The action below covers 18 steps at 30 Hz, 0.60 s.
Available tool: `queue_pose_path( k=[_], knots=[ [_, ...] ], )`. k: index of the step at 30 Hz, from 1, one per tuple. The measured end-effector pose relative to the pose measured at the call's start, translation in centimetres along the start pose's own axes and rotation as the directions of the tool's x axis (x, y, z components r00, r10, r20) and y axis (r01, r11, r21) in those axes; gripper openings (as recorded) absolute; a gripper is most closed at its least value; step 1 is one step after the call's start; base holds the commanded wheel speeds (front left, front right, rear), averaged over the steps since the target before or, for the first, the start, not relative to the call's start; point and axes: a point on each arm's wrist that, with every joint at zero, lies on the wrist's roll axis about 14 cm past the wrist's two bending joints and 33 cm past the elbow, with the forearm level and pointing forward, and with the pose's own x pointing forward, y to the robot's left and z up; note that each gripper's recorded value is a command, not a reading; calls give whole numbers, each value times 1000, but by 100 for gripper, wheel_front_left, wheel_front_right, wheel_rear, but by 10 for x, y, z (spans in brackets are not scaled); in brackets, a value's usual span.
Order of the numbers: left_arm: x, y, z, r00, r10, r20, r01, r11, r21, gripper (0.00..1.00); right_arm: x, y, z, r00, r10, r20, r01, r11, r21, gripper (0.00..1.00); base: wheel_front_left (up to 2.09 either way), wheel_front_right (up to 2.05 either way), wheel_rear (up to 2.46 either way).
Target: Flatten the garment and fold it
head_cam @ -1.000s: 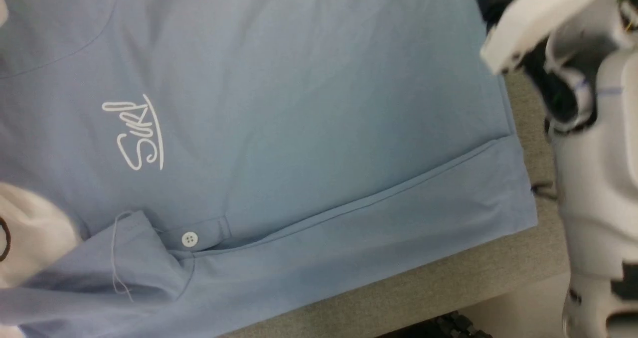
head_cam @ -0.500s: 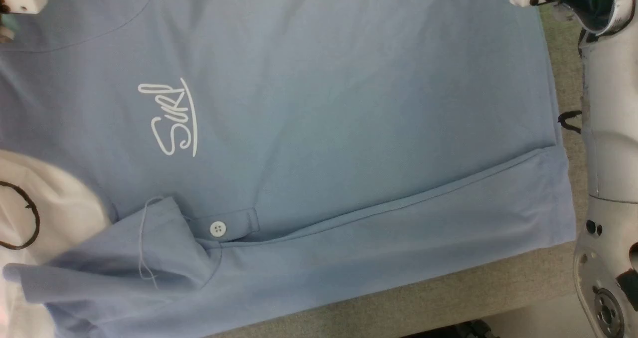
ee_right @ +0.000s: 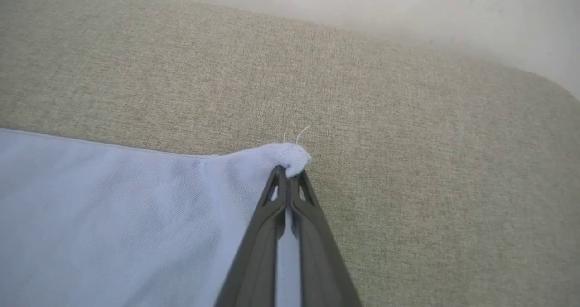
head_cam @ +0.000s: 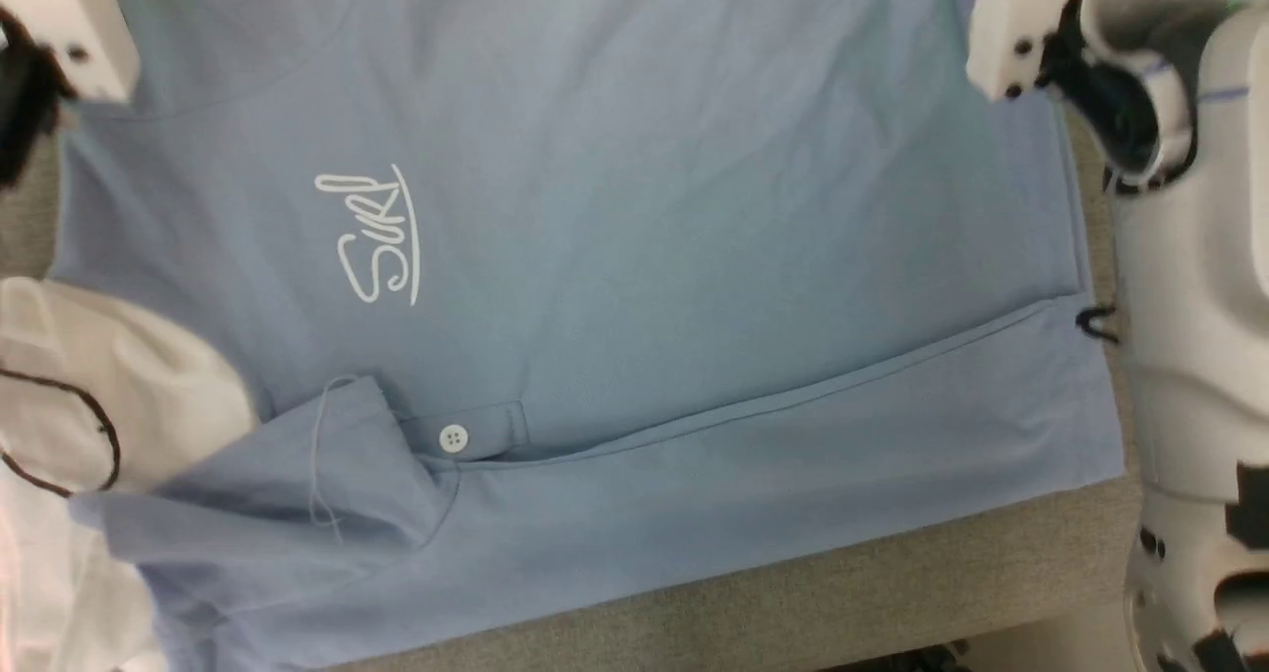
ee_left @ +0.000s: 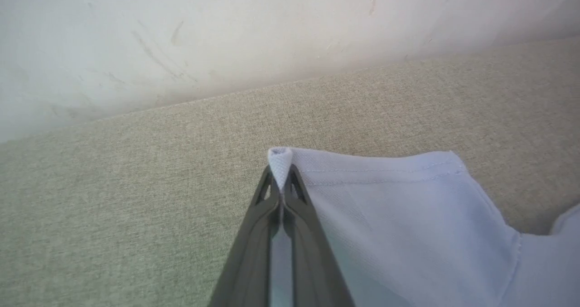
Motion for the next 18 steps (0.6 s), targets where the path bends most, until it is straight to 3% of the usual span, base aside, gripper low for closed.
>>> queue_pose_path(
  k=[10, 18],
  knots=[
    [-84, -13, 13, 972, -19, 233, 46, 993, -108, 0, -56, 1, 3, 971, 28, 237, -25, 1000, -16, 0, 0, 0, 0],
    [-160, -23, -19, 974, -16, 225, 65, 976, -209, 0, -90, -4, -30, 973, 27, 230, -17, 999, -45, 0, 0, 0, 0]
  ],
)
